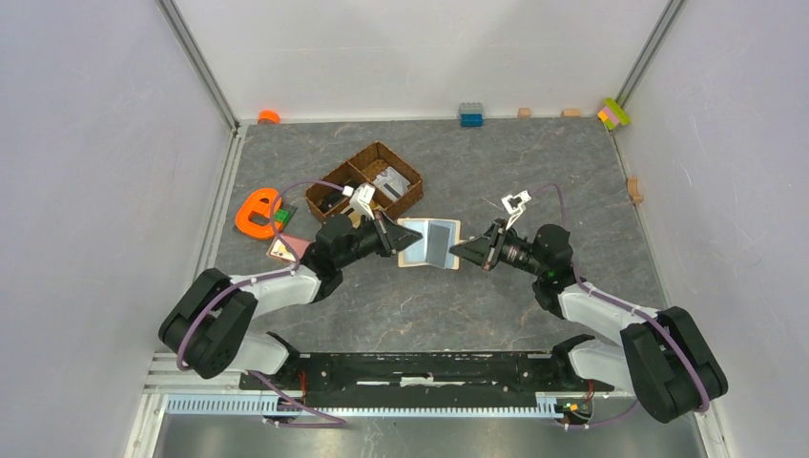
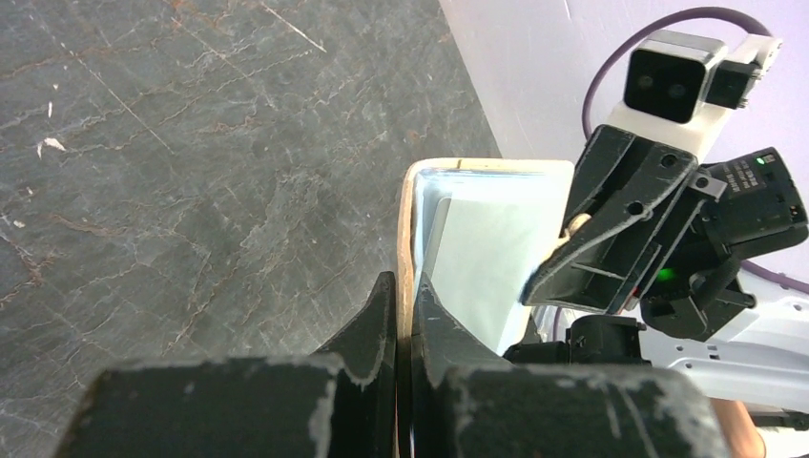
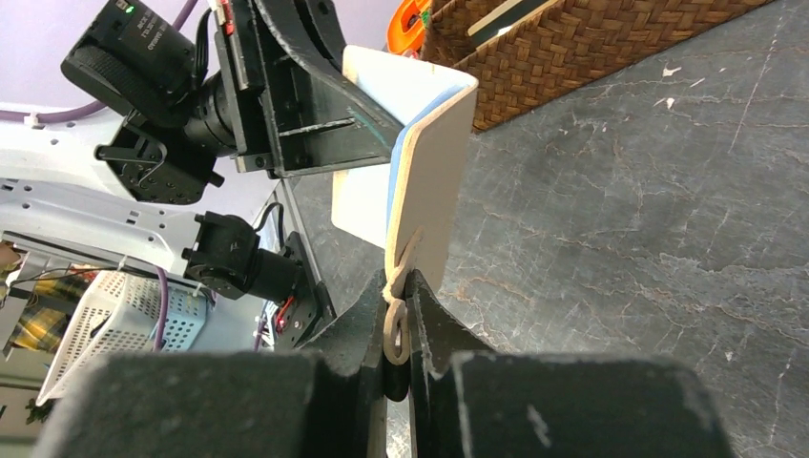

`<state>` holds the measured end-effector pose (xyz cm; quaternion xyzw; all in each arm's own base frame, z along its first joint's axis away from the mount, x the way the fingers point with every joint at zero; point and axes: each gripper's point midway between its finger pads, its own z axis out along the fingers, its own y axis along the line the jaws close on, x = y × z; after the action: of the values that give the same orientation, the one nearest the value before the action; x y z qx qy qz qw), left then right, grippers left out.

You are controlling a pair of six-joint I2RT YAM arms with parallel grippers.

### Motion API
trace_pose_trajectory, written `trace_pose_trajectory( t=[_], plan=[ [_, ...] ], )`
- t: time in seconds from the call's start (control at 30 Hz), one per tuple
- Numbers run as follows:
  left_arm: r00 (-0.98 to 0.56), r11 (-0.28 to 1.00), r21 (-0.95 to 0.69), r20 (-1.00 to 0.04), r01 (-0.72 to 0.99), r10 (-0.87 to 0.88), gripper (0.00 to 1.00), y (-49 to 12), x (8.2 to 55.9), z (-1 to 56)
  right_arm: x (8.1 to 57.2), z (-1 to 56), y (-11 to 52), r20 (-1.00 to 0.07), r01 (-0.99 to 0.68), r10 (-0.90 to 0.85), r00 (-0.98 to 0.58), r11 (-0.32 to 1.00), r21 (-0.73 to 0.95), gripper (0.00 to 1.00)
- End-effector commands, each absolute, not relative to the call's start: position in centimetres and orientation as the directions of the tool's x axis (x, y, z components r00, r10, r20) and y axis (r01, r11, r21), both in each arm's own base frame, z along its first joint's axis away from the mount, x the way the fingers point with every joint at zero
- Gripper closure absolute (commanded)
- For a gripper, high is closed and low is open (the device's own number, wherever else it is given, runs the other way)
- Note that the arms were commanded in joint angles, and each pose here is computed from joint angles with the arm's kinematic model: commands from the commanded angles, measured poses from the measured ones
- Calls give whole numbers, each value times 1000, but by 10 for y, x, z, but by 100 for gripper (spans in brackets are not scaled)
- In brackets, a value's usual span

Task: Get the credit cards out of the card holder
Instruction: Remove the credit card from the card holder.

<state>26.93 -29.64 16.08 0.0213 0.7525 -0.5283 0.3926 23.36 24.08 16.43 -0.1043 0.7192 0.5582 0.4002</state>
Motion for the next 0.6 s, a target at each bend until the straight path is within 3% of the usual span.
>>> trace_pose_trajectory(
  t=[0.0, 0.37, 0.57],
  plan=[
    [-692, 364, -795, -604, 486, -395, 98, -308, 272, 184, 237, 188, 248, -739, -669, 299, -603, 316, 673, 96],
    [-702, 295, -796, -606, 529, -375, 98, -317, 264, 196, 245, 174, 248, -744, -642, 264, -614, 381, 665, 91],
    [-699, 296, -794, -608, 531, -377, 98, -317, 263, 197, 244, 173, 249, -745, -645, 256, -616, 381, 663, 72]
  ],
)
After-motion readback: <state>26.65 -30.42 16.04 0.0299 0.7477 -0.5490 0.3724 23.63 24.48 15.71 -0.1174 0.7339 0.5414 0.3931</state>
